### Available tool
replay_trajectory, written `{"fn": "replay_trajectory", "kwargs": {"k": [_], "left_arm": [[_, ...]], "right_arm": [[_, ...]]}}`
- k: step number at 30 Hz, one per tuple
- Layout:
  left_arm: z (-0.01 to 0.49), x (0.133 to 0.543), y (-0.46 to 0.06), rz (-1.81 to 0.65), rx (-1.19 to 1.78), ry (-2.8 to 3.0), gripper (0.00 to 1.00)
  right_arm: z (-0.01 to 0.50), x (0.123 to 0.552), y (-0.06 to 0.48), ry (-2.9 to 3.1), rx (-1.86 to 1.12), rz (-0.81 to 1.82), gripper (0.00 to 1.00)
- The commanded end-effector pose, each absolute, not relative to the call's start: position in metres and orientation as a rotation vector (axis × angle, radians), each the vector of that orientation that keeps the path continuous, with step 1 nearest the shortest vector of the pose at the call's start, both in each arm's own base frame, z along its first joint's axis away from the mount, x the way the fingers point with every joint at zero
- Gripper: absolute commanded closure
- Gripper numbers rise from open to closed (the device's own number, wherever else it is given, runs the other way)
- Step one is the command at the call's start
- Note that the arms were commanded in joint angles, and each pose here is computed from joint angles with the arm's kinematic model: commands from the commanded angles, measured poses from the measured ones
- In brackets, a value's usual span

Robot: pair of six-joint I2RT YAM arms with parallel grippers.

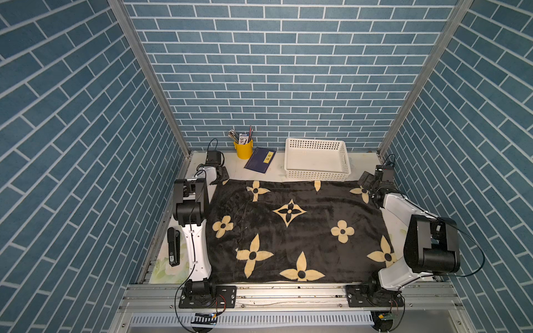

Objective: Roll up the pillowcase
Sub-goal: Fold the pillowcase.

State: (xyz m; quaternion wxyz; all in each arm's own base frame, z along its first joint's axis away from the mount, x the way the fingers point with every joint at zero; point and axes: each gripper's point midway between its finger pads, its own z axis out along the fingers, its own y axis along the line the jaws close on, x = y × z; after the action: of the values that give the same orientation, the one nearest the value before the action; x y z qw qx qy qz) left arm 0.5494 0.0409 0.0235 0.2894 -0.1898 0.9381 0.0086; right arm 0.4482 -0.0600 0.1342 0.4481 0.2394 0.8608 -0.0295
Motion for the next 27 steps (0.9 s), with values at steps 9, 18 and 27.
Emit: {"fn": "replay_trajectory", "kwargs": {"k": [9,18,27], "left_arm": [[0.009,0.517,0.031,0.033,-0.541,2.587,1.0],[0.016,0.52,0.028,-0.006,-0.55,2.568,1.0],[0.014,0.518,0.026,-0.02,-0.551,2.572,1.0]], "right_arm": [[0.086,0.487,-0.084,2.303,0.727,0.011,0.22],[0.039,0.53,-0.089,2.421,0.78,0.15,0.55],[0.014,0.539,-0.084,2.493,0.793,0.181,0.54]]}}
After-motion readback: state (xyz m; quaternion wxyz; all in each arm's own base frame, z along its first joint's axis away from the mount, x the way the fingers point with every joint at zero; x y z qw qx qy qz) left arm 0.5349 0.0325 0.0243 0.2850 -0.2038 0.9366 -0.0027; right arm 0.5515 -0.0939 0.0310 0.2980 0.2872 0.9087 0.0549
